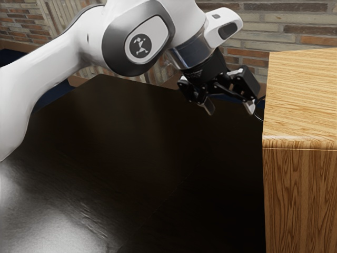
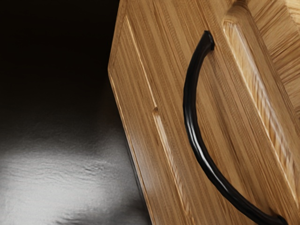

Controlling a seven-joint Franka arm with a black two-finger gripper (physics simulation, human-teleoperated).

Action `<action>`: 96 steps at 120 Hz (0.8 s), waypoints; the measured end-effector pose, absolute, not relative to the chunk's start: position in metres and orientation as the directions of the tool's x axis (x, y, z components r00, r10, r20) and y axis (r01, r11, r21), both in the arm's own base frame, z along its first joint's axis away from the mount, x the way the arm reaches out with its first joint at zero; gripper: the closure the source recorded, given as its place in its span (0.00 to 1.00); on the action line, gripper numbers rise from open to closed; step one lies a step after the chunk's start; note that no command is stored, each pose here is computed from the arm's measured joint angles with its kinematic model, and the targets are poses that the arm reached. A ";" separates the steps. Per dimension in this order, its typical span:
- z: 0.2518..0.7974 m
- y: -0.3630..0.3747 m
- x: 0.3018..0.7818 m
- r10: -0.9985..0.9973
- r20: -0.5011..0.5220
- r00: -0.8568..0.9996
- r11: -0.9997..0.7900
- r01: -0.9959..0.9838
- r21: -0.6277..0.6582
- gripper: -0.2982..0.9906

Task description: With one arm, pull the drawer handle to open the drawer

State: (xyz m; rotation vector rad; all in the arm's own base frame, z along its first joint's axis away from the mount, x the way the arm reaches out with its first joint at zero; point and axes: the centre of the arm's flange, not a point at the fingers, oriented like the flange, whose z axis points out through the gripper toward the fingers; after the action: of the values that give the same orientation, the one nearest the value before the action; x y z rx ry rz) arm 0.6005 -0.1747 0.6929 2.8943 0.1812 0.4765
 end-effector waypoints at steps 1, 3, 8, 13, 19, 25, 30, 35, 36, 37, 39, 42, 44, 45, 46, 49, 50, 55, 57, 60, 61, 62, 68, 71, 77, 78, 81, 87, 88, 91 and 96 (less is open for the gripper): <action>0.693 -0.175 0.601 0.153 0.305 0.940 -0.972 0.088 0.218 0.23; 0.693 -0.174 0.601 0.154 0.306 0.939 -0.972 0.088 0.218 0.23; 0.693 -0.174 0.601 0.155 0.309 0.938 -0.972 0.090 0.217 0.23; 0.691 -0.173 0.602 0.157 0.310 0.938 -0.972 0.091 0.215 0.23; 0.690 -0.172 0.603 0.158 0.313 0.937 -0.973 0.093 0.212 0.23; 0.687 -0.172 0.606 0.158 0.314 0.936 -0.973 0.094 0.209 0.23; 0.684 -0.172 0.609 0.158 0.316 0.935 -0.973 0.094 0.208 0.23; 0.683 -0.172 0.610 0.159 0.319 0.934 -0.973 0.094 0.209 0.23; 0.683 -0.172 0.610 0.159 0.320 0.934 -0.973 0.094 0.209 0.23; 0.683 -0.172 0.610 0.159 0.321 0.934 -0.973 0.094 0.209 0.23; 0.683 -0.172 0.611 0.159 0.322 0.933 -0.973 0.094 0.209 0.23; 0.683 -0.172 0.611 0.159 0.324 0.932 -0.973 0.094 0.209 0.23; 0.683 -0.172 0.612 0.159 0.325 0.932 -0.973 0.093 0.210 0.23; 0.682 -0.172 0.612 0.160 0.325 0.932 -0.973 0.093 0.210 0.23; 0.682 -0.172 0.612 0.160 0.326 0.932 -0.973 0.093 0.210 0.23; 0.682 -0.172 0.612 0.160 0.327 0.931 -0.973 0.093 0.210 0.23; 0.682 -0.172 0.612 0.160 0.327 0.932 -0.973 0.093 0.210 0.23; 0.679 -0.172 0.613 0.159 0.324 0.933 -0.974 0.094 0.208 0.23; 0.678 -0.172 0.613 0.159 0.323 0.933 -0.974 0.095 0.207 0.23; 0.677 -0.172 0.613 0.160 0.323 0.933 -0.974 0.095 0.207 0.23; 0.677 -0.172 0.613 0.160 0.323 0.933 -0.974 0.096 0.206 0.23; 0.677 -0.172 0.613 0.160 0.323 0.933 -0.974 0.096 0.206 0.23; 0.677 -0.171 0.614 0.160 0.325 0.932 -0.974 0.097 0.203 0.23; 0.677 -0.171 0.614 0.160 0.326 0.932 -0.975 0.097 0.202 0.23; 0.677 -0.170 0.614 0.160 0.329 0.931 -0.975 0.097 0.200 0.23; 0.677 -0.170 0.614 0.159 0.329 0.931 -0.975 0.097 0.199 0.23; 0.677 -0.170 0.614 0.159 0.330 0.931 -0.975 0.096 0.199 0.23; 0.674 -0.170 0.614 0.158 0.327 0.932 -0.976 0.097 0.196 0.23; 0.674 -0.170 0.615 0.158 0.326 0.932 -0.976 0.097 0.195 0.23; 0.673 -0.170 0.615 0.158 0.325 0.932 -0.976 0.098 0.194 0.23; 0.672 -0.169 0.615 0.159 0.324 0.933 -0.976 0.099 0.193 0.23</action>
State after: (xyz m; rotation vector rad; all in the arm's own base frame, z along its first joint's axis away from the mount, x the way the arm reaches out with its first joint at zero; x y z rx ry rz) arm 0.6145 -0.1691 0.6719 2.9169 0.1965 0.5100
